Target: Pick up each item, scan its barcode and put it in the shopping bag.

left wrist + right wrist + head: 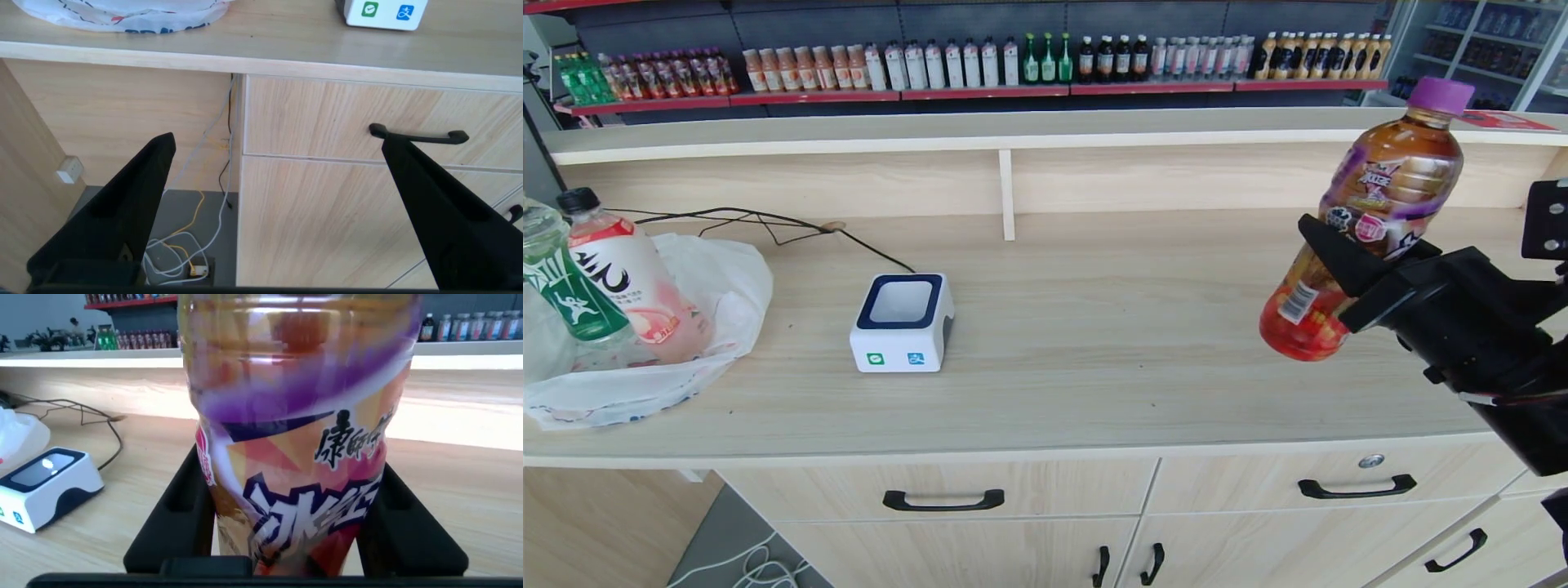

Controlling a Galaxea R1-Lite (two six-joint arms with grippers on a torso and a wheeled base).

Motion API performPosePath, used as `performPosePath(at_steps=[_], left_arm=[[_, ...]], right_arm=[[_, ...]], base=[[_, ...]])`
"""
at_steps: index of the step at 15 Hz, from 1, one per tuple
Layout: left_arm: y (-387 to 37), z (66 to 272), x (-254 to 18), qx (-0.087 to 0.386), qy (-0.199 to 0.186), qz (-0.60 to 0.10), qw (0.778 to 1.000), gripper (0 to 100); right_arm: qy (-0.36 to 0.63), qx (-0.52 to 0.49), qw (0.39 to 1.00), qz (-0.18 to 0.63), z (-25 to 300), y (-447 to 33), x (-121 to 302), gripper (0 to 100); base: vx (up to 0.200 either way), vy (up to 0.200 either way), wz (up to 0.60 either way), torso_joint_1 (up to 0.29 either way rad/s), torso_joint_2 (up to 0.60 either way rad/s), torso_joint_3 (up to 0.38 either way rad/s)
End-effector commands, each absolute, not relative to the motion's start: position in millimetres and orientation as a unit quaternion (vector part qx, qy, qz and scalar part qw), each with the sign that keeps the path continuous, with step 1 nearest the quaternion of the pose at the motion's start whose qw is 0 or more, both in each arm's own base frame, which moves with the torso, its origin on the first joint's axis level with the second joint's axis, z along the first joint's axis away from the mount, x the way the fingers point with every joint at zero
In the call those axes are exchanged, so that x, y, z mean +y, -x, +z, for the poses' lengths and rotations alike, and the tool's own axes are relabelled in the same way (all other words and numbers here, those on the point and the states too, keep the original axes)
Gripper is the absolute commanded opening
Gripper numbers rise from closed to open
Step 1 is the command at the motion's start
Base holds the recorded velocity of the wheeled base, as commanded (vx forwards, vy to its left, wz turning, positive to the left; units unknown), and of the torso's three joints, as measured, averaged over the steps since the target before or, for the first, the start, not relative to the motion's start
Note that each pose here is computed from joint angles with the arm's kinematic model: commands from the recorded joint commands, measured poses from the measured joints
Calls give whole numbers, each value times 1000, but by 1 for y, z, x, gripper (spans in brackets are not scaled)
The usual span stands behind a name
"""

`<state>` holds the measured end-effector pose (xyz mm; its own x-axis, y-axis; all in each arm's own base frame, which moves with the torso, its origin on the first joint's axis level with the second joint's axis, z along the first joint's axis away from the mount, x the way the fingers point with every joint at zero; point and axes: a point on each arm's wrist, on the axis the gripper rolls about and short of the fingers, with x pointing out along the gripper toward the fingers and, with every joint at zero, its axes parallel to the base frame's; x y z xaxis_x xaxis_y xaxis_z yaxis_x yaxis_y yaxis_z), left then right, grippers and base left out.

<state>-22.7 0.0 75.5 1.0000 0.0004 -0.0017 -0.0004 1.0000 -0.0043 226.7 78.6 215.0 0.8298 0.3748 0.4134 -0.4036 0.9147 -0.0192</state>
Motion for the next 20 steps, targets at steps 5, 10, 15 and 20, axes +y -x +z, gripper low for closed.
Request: performPosePath(at_steps=[5,10,15,20], left_arm=[[23,76,0,1,2,1,1000,100],[23,76,0,2,2,1,1000,100],[23,76,0,2,2,1,1000,100],[23,76,0,1,2,1,1000,100]], right_arm=[[-36,-255,940,222,236,-202,82,0],[-48,-264,927,261,239,-177,90,0],[-90,-289,892,335,252,-145,94,0],[-161,-255,856,421,249,-122,111,0]], base=[[0,0,0,0,0,0],[0,0,0,0,0,0],[0,0,0,0,0,0],[0,0,0,0,0,0]])
